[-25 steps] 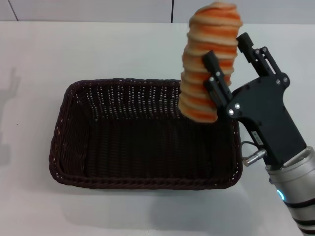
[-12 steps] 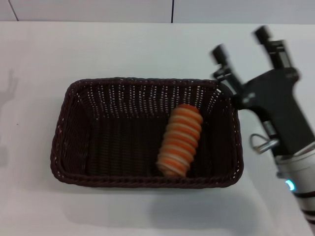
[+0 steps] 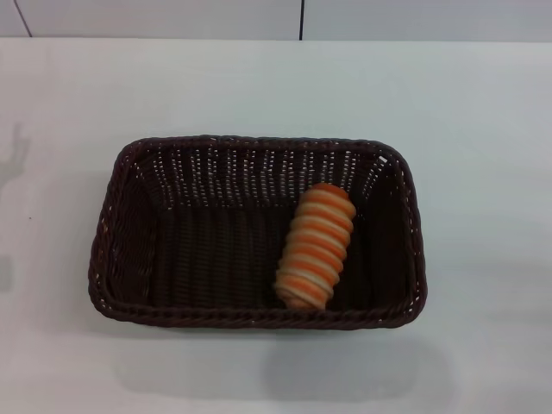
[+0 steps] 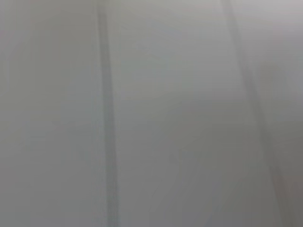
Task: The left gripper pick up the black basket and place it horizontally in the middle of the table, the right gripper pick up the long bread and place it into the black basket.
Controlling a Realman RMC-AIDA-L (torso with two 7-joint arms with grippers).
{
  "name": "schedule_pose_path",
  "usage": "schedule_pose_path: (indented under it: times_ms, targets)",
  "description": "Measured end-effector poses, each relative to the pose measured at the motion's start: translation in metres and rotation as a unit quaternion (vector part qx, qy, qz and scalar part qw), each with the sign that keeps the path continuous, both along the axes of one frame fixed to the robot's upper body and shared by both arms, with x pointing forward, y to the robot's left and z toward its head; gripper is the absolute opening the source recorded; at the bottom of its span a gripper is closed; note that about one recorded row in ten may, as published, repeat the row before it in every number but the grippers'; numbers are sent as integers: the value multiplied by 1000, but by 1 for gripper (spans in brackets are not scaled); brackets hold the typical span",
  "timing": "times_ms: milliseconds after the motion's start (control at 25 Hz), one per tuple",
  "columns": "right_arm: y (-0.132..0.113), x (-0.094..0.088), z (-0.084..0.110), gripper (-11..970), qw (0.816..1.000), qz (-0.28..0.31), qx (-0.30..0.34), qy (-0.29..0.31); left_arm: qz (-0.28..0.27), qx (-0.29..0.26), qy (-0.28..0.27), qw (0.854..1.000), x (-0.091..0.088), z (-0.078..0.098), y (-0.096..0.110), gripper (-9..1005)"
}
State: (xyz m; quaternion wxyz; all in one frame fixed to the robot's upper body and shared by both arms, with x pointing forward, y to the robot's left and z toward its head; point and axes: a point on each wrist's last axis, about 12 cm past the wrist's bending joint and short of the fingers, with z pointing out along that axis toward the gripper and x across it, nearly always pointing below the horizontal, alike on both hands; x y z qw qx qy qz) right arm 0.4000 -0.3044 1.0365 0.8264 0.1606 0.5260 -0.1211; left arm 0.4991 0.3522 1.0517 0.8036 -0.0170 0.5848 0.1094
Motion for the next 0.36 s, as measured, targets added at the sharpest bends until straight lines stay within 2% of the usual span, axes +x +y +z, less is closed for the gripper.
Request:
schedule_pose_path:
  times_ms: [80,360]
  targets:
    - [-5,-8,-2,840,1000,-17,1,5,0,-1,3,1000,0,-1,0,810]
    - [-3,-10,-3,840,1000,-13,0,7,-1,-5,7,1000,-1,-2,0,810]
